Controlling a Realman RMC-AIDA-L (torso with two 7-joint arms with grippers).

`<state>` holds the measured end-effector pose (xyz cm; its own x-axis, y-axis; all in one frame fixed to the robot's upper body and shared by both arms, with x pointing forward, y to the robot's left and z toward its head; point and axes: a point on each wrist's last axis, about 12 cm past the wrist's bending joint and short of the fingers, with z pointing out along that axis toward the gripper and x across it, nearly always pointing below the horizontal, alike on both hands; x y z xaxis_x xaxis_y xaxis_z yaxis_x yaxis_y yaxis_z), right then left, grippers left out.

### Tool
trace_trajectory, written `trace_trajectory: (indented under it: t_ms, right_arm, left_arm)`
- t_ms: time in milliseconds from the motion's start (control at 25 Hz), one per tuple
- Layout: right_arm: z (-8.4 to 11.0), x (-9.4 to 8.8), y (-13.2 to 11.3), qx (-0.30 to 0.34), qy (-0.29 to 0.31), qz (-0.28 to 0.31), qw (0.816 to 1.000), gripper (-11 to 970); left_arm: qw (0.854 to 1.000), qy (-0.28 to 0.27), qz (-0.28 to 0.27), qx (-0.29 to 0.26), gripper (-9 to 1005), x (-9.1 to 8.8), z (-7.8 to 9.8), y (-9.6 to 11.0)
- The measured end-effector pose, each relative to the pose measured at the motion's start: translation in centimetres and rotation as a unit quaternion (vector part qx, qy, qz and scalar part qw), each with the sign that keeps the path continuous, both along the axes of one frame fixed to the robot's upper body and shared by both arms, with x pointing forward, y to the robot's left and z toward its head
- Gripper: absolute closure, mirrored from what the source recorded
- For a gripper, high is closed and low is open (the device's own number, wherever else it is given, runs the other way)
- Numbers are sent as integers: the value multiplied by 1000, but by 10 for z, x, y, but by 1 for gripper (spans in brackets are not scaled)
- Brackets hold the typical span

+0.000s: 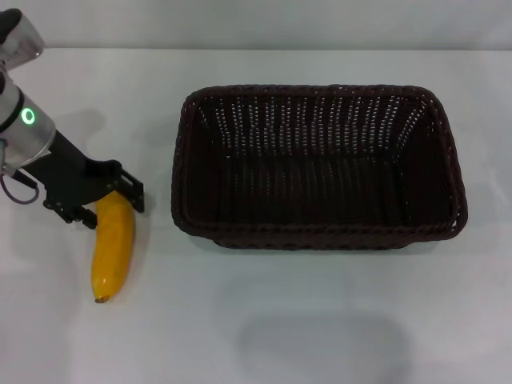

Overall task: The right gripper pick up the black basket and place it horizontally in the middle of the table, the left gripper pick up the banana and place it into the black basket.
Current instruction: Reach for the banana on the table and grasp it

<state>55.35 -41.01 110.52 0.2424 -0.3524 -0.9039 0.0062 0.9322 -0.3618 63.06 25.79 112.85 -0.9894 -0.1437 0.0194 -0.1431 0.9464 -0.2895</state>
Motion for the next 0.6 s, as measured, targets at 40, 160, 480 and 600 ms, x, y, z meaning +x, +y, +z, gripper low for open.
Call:
trace_trajectory:
  t_ms: [40,160,480,600]
  right_arm:
    - [0,0,0,0,0,0,1000,100]
    - [0,0,0,0,0,0,1000,100]
    - [-1,-2,-4,-4,3,-3,1000,100]
    - [-1,-4,-5,-4,4,-4,1000,100]
  left_arm:
    - [1000,2,-5,7,177,-1,-2,-1]
    - [1000,6,-16,21,179,-1,-3,-3]
    - [999,-23,-38,24,370,7,8,-9]
    - [998,-48,-38,24,450,10,19,-7]
